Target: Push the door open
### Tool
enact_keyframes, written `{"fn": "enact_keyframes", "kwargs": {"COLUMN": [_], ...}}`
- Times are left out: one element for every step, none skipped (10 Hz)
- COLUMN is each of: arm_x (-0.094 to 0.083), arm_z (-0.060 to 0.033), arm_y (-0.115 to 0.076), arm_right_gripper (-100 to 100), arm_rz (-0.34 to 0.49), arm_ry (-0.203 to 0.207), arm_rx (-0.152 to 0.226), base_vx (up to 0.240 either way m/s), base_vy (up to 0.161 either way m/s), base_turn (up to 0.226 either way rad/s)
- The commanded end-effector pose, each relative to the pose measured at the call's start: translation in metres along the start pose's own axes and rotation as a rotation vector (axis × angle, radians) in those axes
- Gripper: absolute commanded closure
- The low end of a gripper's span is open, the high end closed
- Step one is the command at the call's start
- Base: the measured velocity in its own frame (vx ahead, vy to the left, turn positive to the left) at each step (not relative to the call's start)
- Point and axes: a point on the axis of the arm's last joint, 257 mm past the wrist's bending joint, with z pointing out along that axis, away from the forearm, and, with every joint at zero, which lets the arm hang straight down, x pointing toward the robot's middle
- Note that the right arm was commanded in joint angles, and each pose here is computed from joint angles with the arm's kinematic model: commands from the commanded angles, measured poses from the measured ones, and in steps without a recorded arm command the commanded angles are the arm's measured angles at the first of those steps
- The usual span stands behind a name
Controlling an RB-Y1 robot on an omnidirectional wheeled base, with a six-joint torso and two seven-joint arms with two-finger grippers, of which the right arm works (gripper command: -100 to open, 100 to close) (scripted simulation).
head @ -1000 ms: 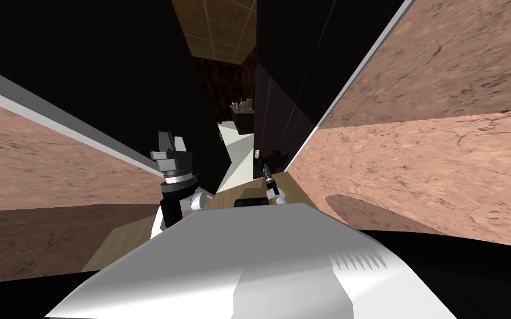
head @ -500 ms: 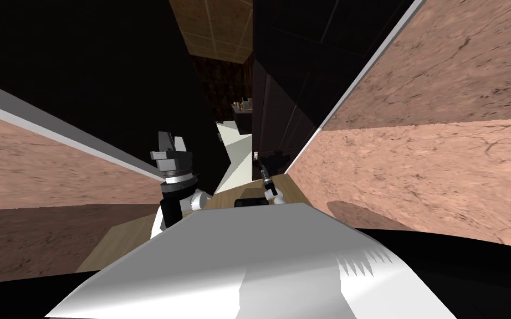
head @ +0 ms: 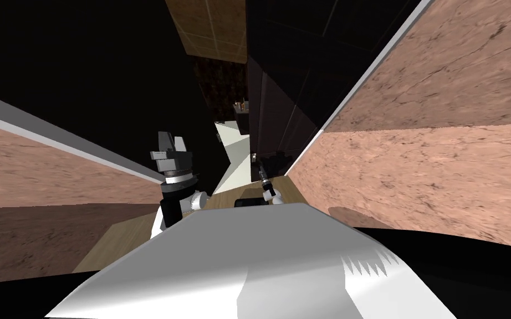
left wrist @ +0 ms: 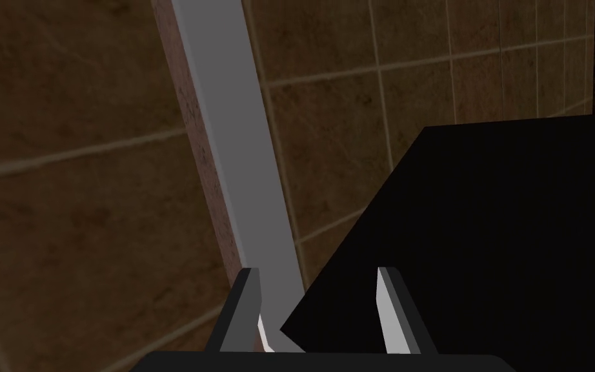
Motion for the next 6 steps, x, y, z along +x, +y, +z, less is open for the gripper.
{"fn": "enact_keyframes", "kwargs": {"arm_x": [-0.013,-0.018,-0.023,-0.027,-0.030,-0.031], "arm_z": [-0.0021,-0.0029,-0.0037,-0.0044,-0.0049,-0.0052], "arm_y": [-0.002,-0.003,-0.004,-0.004,-0.004,-0.005], "arm_right_gripper": [-100,-100,-100,-100,-100,-100], "arm_rz": [-0.021,-0.028,-0.035,-0.040,-0.043,-0.043], "arm_ry": [-0.007,-0.010,-0.013,-0.016,-0.019,-0.022], "arm_rx": [0.004,0.006,0.007,0.008,0.009,0.009], "base_vx": [0.101,0.174,0.195,0.205,0.174,0.199], "base_vy": [0.017,0.037,0.043,0.050,0.053,0.059], "base_turn": [0.028,0.029,0.019,0.023,0.025,0.026]}}
